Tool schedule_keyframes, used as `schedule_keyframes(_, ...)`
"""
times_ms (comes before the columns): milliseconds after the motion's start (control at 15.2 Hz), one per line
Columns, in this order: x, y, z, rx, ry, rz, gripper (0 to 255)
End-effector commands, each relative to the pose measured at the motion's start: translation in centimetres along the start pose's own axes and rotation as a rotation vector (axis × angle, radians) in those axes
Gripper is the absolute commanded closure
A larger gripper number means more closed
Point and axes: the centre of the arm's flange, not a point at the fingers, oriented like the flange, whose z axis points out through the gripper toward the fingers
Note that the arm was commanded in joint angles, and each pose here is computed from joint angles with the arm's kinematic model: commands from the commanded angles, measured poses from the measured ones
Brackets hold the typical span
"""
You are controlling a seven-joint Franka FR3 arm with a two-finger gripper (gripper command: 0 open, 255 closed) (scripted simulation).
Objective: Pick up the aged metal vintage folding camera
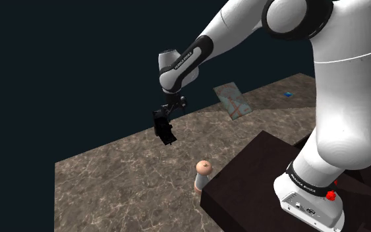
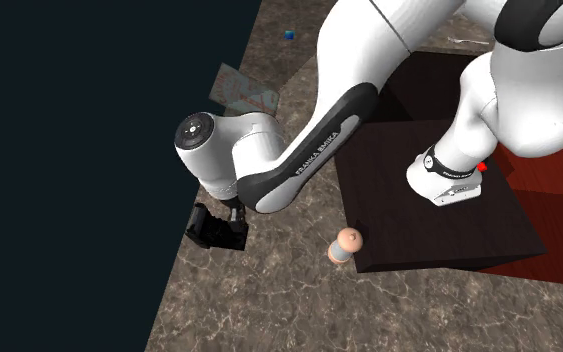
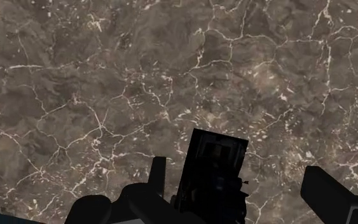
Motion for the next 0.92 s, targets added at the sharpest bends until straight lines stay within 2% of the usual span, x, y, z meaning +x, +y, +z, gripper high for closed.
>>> schedule_keyframes(0,2.1,-0.5,1.9,-0.004,0.0,0.0,0)
schedule_keyframes(396,7.5,-2.3,7.2,-0.014,-0.003,-0.003,0)
schedule_keyframes(858,7.9,-2.4,10.9,-0.014,-0.003,-0.003,0)
